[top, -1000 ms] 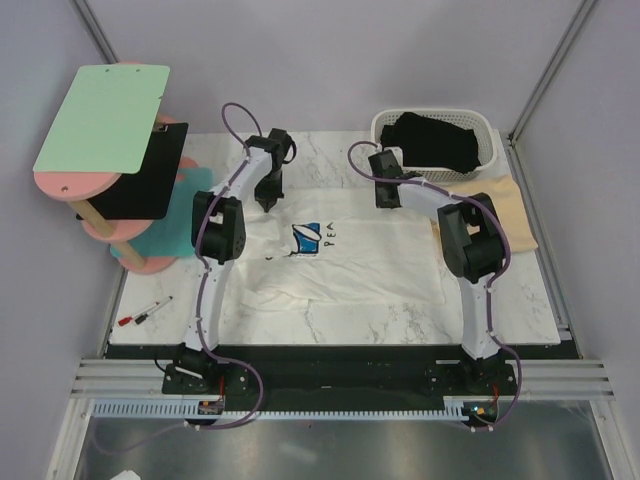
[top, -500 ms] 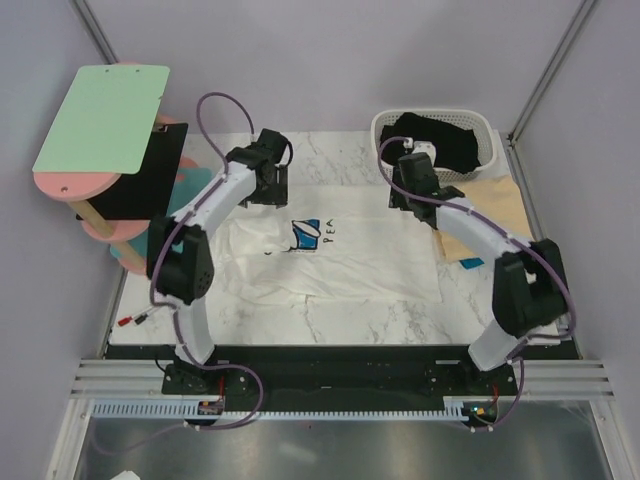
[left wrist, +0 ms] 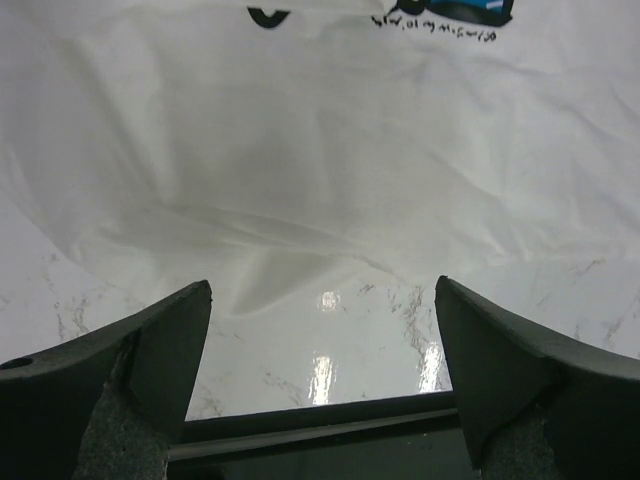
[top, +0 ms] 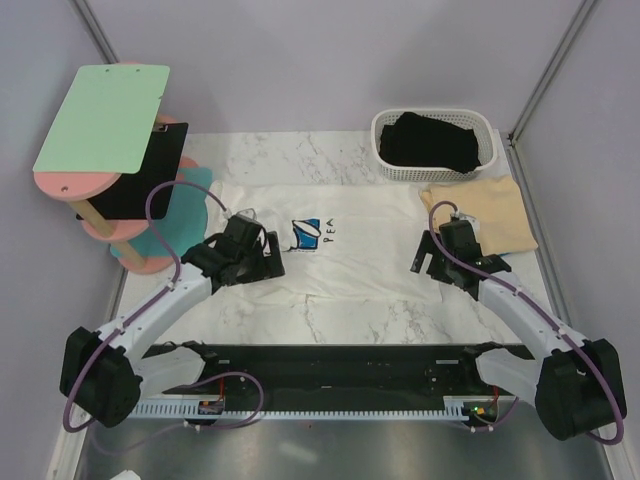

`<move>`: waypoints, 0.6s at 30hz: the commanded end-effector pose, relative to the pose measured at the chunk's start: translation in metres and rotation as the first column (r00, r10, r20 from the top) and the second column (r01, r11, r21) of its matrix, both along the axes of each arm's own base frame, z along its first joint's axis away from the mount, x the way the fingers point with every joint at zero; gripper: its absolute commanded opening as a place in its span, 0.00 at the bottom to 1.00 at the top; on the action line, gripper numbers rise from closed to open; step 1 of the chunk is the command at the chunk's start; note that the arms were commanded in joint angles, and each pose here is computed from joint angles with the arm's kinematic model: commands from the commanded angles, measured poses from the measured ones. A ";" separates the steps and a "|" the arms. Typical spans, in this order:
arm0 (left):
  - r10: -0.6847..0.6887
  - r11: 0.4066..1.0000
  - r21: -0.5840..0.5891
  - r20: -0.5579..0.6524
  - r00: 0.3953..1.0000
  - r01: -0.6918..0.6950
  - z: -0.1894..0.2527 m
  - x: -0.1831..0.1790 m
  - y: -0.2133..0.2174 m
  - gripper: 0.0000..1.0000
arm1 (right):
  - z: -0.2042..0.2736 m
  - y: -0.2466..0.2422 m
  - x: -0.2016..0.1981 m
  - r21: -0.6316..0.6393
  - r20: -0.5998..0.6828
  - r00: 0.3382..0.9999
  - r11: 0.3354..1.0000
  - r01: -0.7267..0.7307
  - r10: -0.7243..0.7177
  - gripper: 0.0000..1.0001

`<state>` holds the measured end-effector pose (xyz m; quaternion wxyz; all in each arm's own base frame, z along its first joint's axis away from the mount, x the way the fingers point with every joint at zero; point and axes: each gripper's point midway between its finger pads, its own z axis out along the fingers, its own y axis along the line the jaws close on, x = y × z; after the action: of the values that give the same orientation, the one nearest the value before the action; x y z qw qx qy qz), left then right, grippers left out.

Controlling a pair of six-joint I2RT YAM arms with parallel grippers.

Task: Fold and stack the t-shirts
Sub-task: Grap the side of the flattened tshirt closest away from the robot with both arms

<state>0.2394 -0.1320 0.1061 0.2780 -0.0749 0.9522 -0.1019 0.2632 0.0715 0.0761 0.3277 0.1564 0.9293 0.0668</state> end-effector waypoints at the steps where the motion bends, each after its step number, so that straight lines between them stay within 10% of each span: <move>1: 0.062 0.989 -0.133 0.004 0.998 -0.061 -0.004 -0.017 -0.018 1.00 | -0.023 0.008 -0.043 0.112 -0.138 0.990 0.992 0.055 -0.039 0.98; 18: 0.166 0.985 -0.023 -0.081 0.983 -0.168 -0.070 -0.063 -0.006 0.98 | -0.059 -0.005 -0.053 0.106 -0.133 0.977 0.978 0.181 -0.166 0.76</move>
<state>0.1657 -0.1378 0.0369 0.2101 -0.1122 0.9669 -0.0919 0.2001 0.0715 0.0236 0.2441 0.2382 0.9357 0.0898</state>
